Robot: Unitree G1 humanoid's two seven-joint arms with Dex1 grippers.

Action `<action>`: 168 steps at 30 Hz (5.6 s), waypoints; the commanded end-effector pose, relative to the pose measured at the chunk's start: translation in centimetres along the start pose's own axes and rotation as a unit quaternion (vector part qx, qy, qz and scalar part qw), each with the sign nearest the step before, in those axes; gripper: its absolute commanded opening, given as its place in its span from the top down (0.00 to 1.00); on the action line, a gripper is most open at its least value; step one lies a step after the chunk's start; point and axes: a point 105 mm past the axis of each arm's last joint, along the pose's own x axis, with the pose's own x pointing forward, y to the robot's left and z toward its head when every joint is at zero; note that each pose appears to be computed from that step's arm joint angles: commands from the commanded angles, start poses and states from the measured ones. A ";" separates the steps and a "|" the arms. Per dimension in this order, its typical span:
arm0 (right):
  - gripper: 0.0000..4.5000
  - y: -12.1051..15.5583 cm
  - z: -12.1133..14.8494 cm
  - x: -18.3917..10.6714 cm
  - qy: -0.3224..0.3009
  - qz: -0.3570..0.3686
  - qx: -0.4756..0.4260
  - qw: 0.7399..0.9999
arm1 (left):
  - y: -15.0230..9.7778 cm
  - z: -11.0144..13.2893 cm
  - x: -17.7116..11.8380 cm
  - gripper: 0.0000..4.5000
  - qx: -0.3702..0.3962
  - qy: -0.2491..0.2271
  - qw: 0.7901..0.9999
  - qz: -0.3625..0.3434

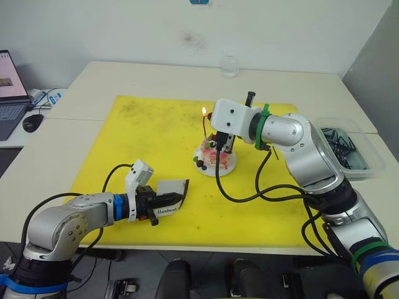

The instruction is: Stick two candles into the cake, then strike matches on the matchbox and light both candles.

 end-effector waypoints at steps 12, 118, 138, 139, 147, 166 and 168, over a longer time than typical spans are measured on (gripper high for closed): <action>0.99 -0.4 1.0 -0.3 -0.011 -0.008 -0.009 1.000 | -0.7 0.6 0.5 1.00 0.014 -0.007 1.000 -0.016; 0.99 -3.0 -0.9 0.1 -0.089 0.033 -0.134 0.986 | -0.7 0.8 0.9 1.00 0.019 0.001 0.999 -0.026; 0.99 -7.6 -3.4 -5.4 -0.047 -0.018 -0.102 0.994 | -1.6 1.2 0.8 1.00 0.011 -0.007 0.999 -0.050; 0.99 -8.2 -4.2 -6.2 -0.030 -0.033 -0.092 0.995 | -2.0 1.3 0.8 1.00 0.007 -0.009 0.998 -0.059; 0.99 -9.5 -10.6 -13.3 0.088 -0.166 0.064 0.980 | -4.7 2.0 1.7 1.00 0.009 -0.020 0.994 -0.109; 0.99 -2.9 -22.3 -22.8 0.283 -0.356 0.371 0.810 | -6.7 2.3 4.8 1.00 0.009 -0.041 0.990 -0.133; 0.99 -2.5 -23.0 -22.7 0.293 -0.359 0.378 0.801 | -6.8 2.3 4.9 1.00 0.008 -0.043 0.990 -0.132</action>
